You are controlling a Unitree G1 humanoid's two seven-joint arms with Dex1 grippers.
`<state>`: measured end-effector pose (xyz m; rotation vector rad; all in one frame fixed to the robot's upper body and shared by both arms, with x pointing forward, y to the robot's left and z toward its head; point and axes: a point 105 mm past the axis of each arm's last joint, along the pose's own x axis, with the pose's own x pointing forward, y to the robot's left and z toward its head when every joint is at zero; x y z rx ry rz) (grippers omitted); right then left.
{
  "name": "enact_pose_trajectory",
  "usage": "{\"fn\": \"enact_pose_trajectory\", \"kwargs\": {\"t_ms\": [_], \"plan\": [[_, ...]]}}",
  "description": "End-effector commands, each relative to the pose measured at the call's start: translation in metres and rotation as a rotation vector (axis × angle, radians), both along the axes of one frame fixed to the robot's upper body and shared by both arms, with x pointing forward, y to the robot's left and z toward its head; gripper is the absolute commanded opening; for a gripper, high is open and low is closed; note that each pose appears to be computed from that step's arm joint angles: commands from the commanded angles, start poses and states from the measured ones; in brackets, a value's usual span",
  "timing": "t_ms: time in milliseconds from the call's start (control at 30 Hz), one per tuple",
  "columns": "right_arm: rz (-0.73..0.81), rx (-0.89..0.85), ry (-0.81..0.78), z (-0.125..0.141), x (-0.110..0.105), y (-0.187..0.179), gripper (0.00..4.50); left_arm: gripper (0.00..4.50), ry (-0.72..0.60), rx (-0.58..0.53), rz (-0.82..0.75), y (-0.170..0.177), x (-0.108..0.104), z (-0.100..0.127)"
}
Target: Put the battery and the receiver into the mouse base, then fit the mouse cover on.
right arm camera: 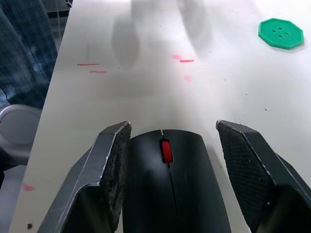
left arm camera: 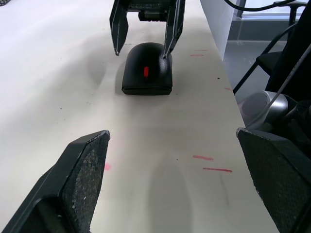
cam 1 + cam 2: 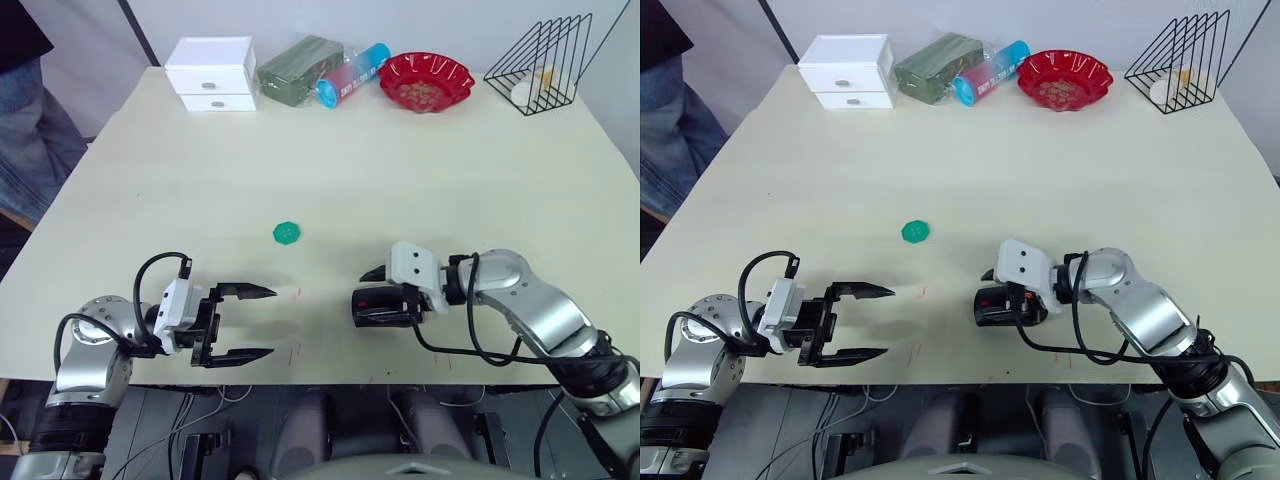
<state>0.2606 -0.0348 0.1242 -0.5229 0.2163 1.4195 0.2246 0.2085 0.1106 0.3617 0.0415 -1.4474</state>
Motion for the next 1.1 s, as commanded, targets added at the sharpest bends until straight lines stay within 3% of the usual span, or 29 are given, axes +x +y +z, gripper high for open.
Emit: {"fn": "enact_pose_trajectory", "kwargs": {"t_ms": [33, 567, 800, 967, 1100], "plan": [[0.031, 0.017, -0.051, 0.009, -0.001, 0.005, 1.8, 4.5, -0.017, 0.008, -0.043, 0.0, -0.005, 0.006], [0.044, -0.024, 0.004, -0.012, -0.001, 0.007, 1.8, 4.5, -0.016, 0.011, -0.038, 0.001, -0.005, 0.006], [0.0, -0.142, 0.06, -0.042, 0.004, -0.01, 1.8, 4.5, -0.016, 0.015, -0.035, 0.002, -0.005, 0.007], [-0.004, -0.123, 0.063, -0.042, 0.004, -0.009, 1.8, 4.5, -0.016, 0.013, -0.034, 0.002, -0.005, 0.007], [-0.001, -0.01, 0.032, -0.023, 0.006, -0.003, 1.8, 4.5, -0.018, 0.011, -0.031, 0.002, -0.005, 0.008]]}}
